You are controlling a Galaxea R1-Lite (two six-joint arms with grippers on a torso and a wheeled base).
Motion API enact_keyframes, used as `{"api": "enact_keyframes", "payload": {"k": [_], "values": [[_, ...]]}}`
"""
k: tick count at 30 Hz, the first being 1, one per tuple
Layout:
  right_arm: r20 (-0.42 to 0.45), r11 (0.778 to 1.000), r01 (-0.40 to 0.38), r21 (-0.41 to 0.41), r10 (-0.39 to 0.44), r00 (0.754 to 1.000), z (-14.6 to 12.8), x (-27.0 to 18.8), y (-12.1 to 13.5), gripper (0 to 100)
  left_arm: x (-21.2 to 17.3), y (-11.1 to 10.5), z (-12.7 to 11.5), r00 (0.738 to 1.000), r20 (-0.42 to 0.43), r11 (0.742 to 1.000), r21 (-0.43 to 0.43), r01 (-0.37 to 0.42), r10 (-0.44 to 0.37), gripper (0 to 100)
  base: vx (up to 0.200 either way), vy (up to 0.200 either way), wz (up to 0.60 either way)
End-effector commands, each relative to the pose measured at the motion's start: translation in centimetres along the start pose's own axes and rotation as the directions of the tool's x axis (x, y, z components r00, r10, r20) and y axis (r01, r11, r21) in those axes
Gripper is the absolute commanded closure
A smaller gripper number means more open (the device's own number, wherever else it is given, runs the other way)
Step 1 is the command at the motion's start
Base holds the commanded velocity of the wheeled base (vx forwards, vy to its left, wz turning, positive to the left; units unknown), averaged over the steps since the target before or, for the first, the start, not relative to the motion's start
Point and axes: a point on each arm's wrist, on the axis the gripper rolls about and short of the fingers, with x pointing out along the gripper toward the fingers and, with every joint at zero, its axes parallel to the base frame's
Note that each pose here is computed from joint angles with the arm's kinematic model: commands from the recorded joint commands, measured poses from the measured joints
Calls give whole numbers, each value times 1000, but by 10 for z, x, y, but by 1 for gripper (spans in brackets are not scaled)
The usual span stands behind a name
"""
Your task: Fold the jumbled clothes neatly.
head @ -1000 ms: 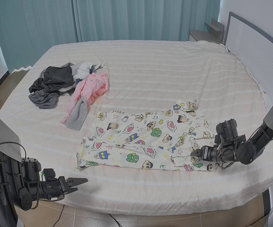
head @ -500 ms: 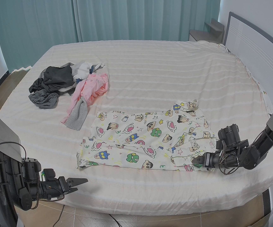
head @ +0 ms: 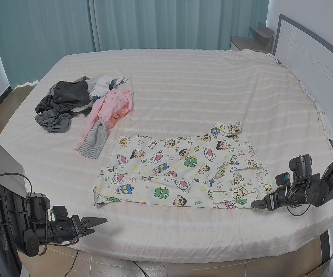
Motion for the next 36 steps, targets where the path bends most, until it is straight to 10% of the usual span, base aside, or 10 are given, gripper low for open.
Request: {"api": "enact_keyframes", "payload": {"k": [1,19,20,36], "values": [[-21,999,-1,-41,0,1000,-13,12,-12,0,-2,0,-2,1000,1,1000,-1,0,0,0,0,0,0],[11,993,-10,-116,12,1000,-12,30,-11,0,-2,0,-2,1000,0,1000,0,-1,1,0,0,0,0],[17,993,-10,-117,13,1000,-12,29,-11,100,-2,0,-2,1000,0,1000,0,-1,1,0,0,0,0],[76,994,28,-102,-20,997,-6,20,-21,100,-2,0,-2,1000,-1,1000,-1,-2,2,0,0,0,0]]}}
